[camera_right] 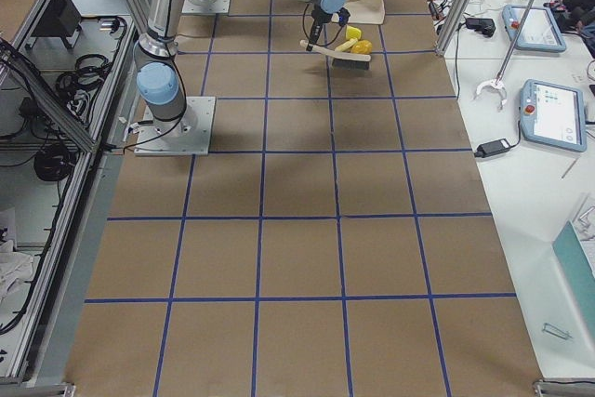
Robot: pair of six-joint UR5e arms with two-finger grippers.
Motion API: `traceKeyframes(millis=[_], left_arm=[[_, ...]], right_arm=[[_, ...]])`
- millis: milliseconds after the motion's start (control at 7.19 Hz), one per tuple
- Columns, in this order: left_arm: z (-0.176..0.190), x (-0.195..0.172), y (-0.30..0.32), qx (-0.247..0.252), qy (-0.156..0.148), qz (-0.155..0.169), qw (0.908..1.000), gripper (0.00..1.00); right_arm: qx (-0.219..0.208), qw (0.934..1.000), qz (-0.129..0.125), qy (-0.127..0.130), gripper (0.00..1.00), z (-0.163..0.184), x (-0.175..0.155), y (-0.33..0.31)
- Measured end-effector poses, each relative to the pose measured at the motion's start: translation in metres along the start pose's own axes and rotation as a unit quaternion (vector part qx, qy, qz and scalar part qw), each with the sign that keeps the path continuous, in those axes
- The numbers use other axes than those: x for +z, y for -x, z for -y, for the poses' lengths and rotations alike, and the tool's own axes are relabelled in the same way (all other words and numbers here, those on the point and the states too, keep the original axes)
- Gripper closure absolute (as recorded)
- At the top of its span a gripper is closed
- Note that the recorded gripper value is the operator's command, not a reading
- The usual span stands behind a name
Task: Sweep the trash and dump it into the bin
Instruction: 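Lift the white brush with the right gripper and carry it toward the toys, then sweep the sponge and bread toy toward the dustpan with the right gripper's brush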
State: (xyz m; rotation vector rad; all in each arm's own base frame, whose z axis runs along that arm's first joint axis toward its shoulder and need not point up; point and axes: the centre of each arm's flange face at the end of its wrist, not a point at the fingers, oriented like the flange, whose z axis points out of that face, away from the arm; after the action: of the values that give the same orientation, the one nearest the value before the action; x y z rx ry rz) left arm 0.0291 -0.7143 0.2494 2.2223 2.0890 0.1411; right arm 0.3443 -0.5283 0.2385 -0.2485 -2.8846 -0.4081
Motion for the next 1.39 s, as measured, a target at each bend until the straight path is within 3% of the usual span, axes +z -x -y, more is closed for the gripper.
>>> traceKeyframes(millis=[695, 1112, 1390], left_arm=[[0.001, 0.001, 0.0, -0.002, 0.005, -0.002, 1.0, 0.82], [0.001, 0.0, 0.0, -0.002, 0.004, -0.002, 1.0, 0.83], [0.001, 0.0, 0.0, -0.001, 0.004, -0.002, 1.0, 0.82]], right_arm=[[0.006, 0.9999, 0.006, -0.006, 1.0, 0.006, -0.002, 0.033], [0.031, 0.9986, 0.042, 0.002, 1.0, 0.007, -0.005, 0.051], [0.041, 0.9977, 0.053, 0.003, 1.0, 0.005, -0.003, 0.06]])
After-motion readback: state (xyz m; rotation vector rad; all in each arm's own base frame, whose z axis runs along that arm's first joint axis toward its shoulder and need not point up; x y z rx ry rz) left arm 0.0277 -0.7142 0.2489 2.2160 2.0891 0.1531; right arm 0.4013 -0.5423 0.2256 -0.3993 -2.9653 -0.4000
